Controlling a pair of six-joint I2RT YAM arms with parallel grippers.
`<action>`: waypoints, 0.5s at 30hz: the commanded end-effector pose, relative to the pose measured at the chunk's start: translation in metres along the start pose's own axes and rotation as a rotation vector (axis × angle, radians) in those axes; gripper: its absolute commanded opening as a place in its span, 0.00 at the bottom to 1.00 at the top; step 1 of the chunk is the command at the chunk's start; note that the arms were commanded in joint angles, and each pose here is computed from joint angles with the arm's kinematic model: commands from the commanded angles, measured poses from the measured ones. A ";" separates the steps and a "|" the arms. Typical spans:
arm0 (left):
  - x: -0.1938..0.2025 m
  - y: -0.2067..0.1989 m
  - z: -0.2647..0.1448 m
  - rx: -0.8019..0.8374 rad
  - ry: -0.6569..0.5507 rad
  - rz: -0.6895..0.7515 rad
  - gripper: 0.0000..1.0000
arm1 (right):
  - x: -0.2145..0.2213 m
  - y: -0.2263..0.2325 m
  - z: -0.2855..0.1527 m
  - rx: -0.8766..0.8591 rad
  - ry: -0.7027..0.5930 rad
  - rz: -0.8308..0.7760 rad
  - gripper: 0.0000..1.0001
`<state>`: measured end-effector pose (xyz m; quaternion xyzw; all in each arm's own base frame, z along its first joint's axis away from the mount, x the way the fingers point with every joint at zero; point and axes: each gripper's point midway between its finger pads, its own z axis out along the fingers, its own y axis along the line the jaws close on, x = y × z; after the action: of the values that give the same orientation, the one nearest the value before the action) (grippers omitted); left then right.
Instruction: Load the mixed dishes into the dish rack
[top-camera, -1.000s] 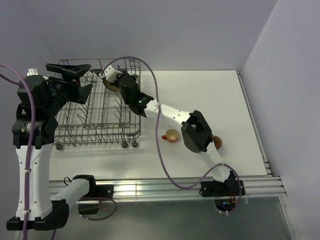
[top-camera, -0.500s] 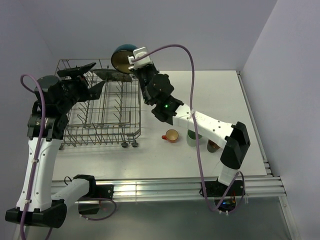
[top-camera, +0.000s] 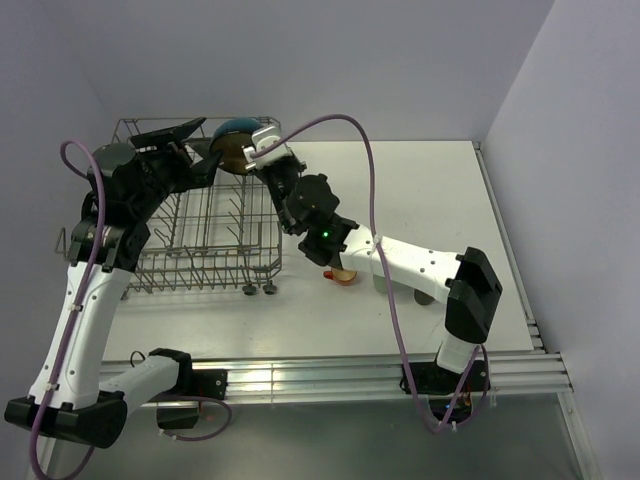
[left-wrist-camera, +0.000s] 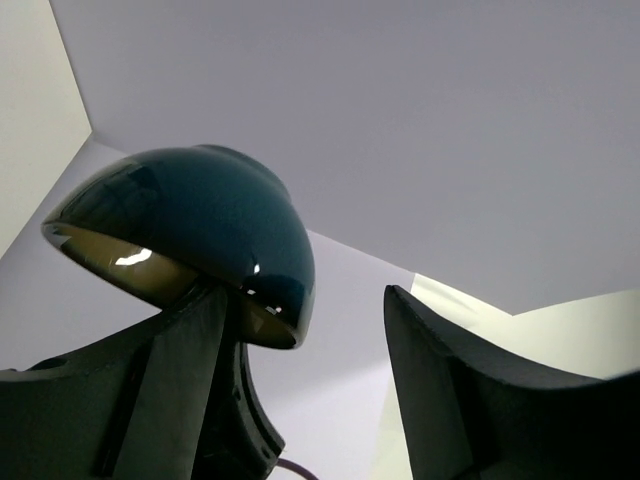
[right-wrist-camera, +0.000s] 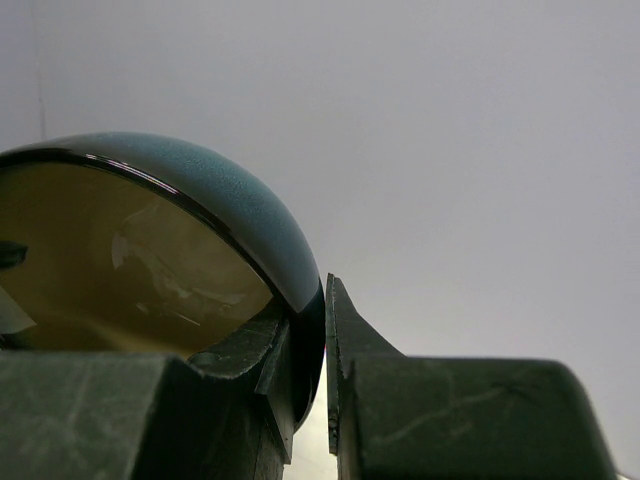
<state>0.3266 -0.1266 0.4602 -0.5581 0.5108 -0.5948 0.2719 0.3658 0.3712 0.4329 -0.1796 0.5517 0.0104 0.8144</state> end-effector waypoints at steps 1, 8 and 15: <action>0.007 -0.038 -0.007 0.099 0.015 -0.171 0.70 | -0.074 -0.041 -0.012 0.080 -0.207 0.200 0.00; 0.010 -0.047 0.012 0.104 0.028 -0.177 0.66 | -0.075 -0.029 -0.028 0.041 -0.228 0.178 0.00; 0.015 -0.057 0.021 0.121 0.049 -0.193 0.62 | -0.070 -0.019 -0.032 0.004 -0.255 0.111 0.00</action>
<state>0.3465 -0.1439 0.4516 -0.5584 0.5339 -0.5860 0.2442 0.3583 0.3573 0.4198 -0.1699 0.5399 -0.0064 0.8243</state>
